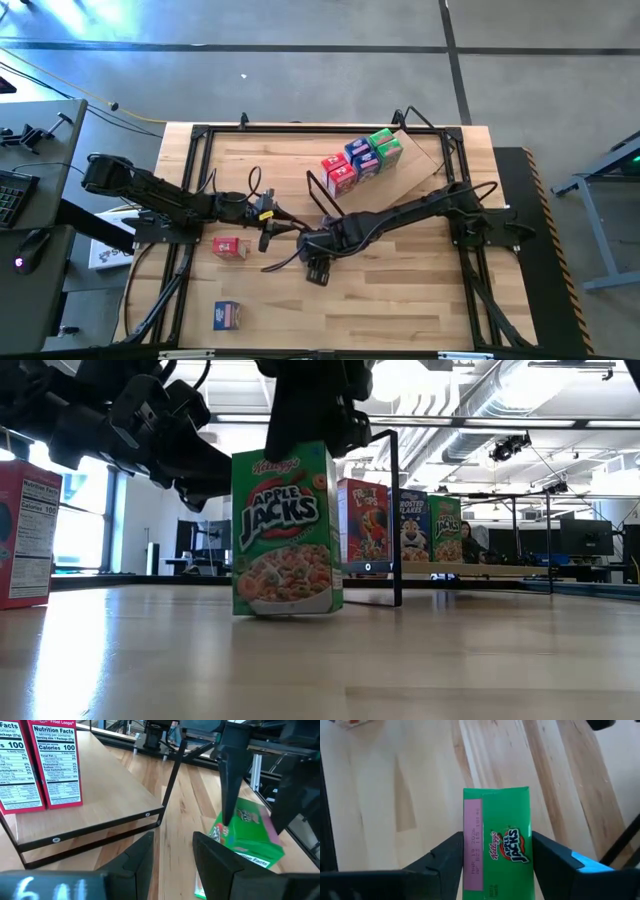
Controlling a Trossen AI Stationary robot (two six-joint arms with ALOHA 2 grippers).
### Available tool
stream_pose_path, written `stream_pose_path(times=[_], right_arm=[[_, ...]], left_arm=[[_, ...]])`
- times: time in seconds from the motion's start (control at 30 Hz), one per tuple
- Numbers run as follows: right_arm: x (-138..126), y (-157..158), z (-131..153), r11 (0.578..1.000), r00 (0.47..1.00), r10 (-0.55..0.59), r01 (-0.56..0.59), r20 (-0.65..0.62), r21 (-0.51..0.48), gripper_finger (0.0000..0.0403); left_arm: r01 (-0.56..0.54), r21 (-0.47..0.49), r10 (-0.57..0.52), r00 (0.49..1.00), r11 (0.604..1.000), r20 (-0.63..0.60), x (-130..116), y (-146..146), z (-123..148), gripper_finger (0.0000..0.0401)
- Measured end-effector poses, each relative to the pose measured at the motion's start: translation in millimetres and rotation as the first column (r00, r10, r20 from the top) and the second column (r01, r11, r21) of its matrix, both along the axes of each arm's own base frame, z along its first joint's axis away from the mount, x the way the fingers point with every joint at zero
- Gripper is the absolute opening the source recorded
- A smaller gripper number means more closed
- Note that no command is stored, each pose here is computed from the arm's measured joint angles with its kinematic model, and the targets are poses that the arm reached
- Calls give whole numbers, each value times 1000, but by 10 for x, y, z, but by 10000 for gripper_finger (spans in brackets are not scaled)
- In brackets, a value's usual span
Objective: Stack cereal on shelf
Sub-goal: Put the green cereal box on the shelf aligned with the other green cereal boxes
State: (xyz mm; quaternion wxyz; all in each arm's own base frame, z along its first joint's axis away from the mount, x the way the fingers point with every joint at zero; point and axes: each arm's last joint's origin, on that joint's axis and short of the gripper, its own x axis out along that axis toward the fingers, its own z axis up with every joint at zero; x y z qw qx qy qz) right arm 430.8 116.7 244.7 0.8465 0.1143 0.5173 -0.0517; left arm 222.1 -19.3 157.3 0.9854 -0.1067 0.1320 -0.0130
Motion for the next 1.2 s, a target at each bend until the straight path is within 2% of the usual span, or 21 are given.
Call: stream_pose_path(times=[0.23, 0.37, 0.67, 0.87, 1.0, 1.1, 1.2], right_arm=[[-1, 19, 15, 1000, 1000, 13, -13, 7, 19, 193], [-2, 58, 111, 999, 997, 39, -41, 66, 26, 193], [-135, 155, 541, 990, 966, 124, -135, 229, 31, 193], [-307, 118, 863, 990, 947, 125, -136, 297, 19, 193], [-352, 176, 803, 992, 962, 119, -123, 245, 1, 200], [-372, 324, 717, 991, 967, 132, -131, 216, -16, 226], [-382, 485, 632, 993, 971, 114, -111, 209, -25, 255]], left_arm=[[0, 1, 0, 1000, 1000, -12, -3, 0, -12, 126], [7, -1, -7, 1000, 1000, -15, -4, -2, -14, 126], [9, 6, -9, 1000, 1000, -14, -4, -2, -13, 126], [7, -2, -7, 1000, 1000, -17, -5, -2, -17, 126], [25, -21, -26, 999, 999, -23, -45, -12, -59, 126], [33, -66, -36, 998, 997, -44, -117, -15, -138, 126], [125, -120, -136, 987, 985, -82, -183, -103, -210, 126]])
